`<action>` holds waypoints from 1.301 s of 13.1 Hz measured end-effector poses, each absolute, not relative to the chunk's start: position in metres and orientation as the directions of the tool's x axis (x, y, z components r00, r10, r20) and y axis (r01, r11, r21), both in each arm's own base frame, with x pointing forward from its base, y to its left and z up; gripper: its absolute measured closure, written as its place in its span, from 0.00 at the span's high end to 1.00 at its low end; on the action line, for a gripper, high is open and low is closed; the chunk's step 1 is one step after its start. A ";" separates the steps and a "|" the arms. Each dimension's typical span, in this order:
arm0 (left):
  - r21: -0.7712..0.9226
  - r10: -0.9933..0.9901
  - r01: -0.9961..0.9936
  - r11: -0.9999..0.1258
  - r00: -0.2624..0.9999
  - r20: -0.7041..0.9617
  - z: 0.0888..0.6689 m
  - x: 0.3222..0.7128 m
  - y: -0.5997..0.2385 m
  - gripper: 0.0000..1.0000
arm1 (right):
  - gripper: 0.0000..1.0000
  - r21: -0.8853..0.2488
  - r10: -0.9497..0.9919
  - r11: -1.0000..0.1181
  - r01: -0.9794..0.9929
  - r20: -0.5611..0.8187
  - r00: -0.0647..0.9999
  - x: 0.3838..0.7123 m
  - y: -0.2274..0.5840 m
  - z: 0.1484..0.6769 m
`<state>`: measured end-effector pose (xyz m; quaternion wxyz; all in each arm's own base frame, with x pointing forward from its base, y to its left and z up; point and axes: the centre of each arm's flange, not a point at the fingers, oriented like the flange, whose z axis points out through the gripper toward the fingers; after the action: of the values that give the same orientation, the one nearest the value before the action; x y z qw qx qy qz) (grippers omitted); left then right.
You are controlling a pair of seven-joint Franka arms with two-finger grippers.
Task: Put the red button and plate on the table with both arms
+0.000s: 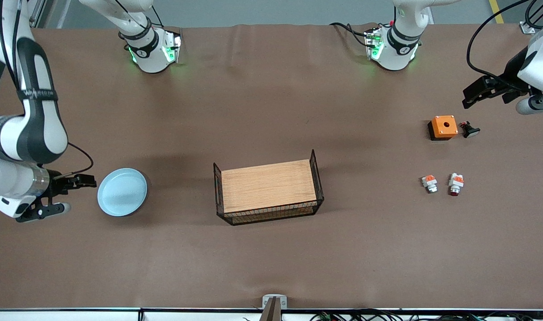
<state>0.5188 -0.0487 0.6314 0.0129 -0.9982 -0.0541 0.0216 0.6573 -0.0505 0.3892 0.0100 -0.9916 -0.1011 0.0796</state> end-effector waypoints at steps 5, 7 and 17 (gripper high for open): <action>-0.029 0.108 0.107 -0.994 0.993 -0.045 0.630 0.519 -0.049 1.00 | 0.99 -0.010 0.131 -0.991 0.131 -0.158 0.979 0.621 -0.015 0.487; -0.029 0.108 0.107 -0.994 0.993 -0.046 0.630 0.519 -0.049 1.00 | 0.99 -0.007 0.126 -0.992 0.127 -0.153 0.980 0.607 -0.016 0.514; -0.027 0.097 0.095 -0.995 0.995 -0.040 0.633 0.519 -0.049 1.00 | 1.00 0.022 0.038 -0.999 0.040 -0.060 0.997 0.537 0.022 0.634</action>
<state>0.5192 -0.0489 0.6326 0.0125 -0.9986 -0.0481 0.0206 0.5370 0.0215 0.6339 -0.0116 -0.9993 -0.0195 0.0296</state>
